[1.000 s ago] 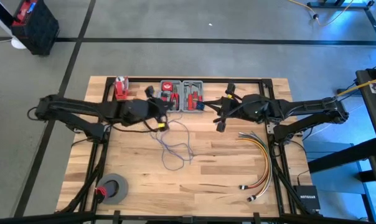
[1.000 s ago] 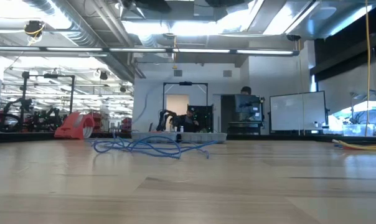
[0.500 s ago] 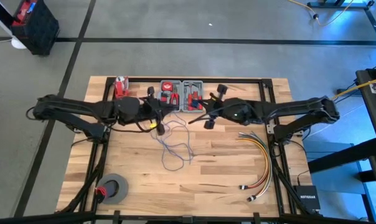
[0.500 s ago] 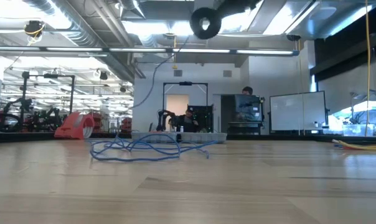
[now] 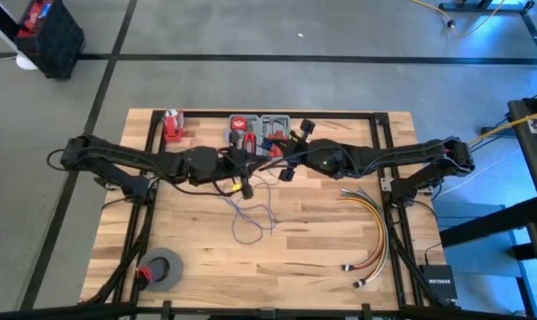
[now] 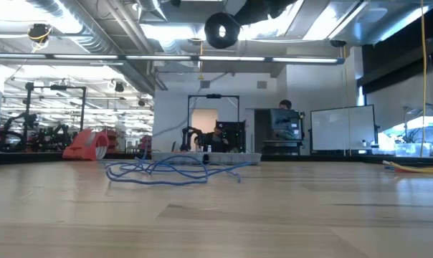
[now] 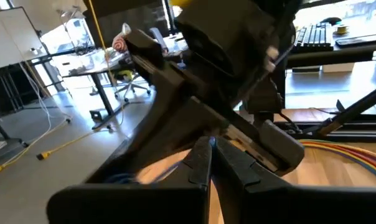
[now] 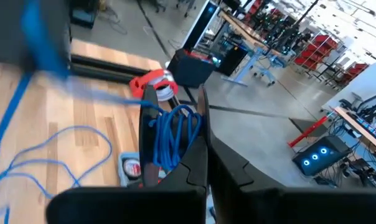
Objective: Coil cords
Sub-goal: Coil the blue wire into the black spool
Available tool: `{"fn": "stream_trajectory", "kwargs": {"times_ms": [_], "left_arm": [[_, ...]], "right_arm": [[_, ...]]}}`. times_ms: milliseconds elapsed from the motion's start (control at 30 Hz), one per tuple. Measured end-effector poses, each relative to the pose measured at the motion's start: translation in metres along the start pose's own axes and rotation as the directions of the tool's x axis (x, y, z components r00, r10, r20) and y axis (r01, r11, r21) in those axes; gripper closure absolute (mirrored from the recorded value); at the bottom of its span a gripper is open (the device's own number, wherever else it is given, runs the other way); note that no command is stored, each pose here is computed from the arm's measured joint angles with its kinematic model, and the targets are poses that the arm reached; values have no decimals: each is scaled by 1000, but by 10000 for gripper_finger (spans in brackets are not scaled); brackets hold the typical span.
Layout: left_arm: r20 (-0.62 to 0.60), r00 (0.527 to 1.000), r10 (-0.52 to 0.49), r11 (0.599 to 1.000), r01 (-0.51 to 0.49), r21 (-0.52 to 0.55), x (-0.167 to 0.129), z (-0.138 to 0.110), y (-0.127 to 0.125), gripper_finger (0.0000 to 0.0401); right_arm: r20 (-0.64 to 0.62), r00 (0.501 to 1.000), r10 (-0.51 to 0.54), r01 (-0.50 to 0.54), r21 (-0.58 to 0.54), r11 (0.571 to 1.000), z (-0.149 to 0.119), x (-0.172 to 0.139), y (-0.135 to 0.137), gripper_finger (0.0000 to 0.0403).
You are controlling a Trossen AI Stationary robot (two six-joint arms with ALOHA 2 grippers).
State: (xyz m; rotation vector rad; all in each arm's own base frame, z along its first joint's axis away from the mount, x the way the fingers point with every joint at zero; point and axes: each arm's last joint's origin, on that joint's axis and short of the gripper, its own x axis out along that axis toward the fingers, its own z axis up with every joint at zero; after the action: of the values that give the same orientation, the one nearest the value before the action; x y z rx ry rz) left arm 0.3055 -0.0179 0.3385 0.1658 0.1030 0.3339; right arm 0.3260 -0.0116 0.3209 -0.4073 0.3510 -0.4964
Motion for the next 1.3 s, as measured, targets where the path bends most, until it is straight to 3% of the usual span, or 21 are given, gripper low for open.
{"fn": "stream_trajectory", "kwargs": {"times_ms": [167, 367, 700, 1300], "left_arm": [[-24, 1000, -2, 1000, 2, 11, 16, -14, -9, 397], [-53, 999, 6, 1000, -5, 13, 30, -29, -18, 396], [-54, 998, 26, 1000, -27, -8, 38, -32, -11, 396], [-78, 997, 15, 1000, -14, 10, 38, -36, -12, 396]], "right_arm": [[83, 996, -18, 12, 62, 998, 9, -1, -3, 397], [201, 979, 17, -48, 148, 988, 22, -12, -12, 397], [334, 939, 86, -170, 230, 958, 37, -43, -33, 397], [455, 886, 85, -211, 234, 949, 54, -93, -51, 397]]}}
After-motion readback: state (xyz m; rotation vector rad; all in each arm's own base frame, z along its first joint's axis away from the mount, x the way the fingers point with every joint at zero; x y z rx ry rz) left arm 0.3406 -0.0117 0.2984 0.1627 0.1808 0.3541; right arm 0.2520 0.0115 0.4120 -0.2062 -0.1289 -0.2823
